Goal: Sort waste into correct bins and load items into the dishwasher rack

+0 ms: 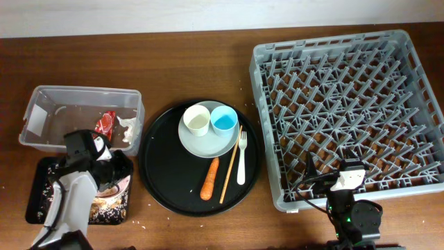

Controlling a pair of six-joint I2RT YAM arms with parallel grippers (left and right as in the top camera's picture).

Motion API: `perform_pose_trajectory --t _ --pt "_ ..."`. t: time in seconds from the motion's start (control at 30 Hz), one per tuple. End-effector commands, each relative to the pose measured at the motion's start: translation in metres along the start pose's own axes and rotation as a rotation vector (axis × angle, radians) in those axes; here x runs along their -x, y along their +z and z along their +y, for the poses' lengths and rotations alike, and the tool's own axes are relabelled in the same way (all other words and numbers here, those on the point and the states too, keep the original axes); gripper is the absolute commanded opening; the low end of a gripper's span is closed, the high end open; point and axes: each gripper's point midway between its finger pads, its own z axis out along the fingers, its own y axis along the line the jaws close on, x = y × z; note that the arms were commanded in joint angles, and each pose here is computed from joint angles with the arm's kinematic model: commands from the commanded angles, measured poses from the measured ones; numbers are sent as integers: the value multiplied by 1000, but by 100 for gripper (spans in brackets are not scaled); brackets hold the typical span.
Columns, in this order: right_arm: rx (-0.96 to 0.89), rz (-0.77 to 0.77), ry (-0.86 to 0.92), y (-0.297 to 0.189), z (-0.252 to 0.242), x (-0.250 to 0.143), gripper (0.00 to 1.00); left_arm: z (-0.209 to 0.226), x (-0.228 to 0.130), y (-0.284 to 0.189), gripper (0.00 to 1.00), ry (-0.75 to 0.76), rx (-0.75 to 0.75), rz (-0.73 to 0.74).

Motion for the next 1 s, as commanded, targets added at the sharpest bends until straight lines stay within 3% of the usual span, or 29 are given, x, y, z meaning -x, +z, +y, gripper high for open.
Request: perform_pose_trajectory --t 0.0,0.17,0.33,0.77,0.87,0.9,0.97 --pt "0 4 4 0 0 -2 99 -1 4 -1 41 3 3 -9" --pt "0 4 4 0 0 -2 99 4 8 -5 33 6 37 -32" --pt "0 4 4 0 0 -2 99 6 17 -26 33 18 66 -112" --pt "0 4 4 0 0 -2 99 15 9 -3 34 5 95 -46" --pt "0 4 4 0 0 -2 99 17 10 -3 27 5 106 -52" --pt "0 4 4 0 0 -2 99 19 11 -3 17 5 117 -55" --pt "0 4 4 0 0 -2 99 21 11 -4 14 5 128 -57"
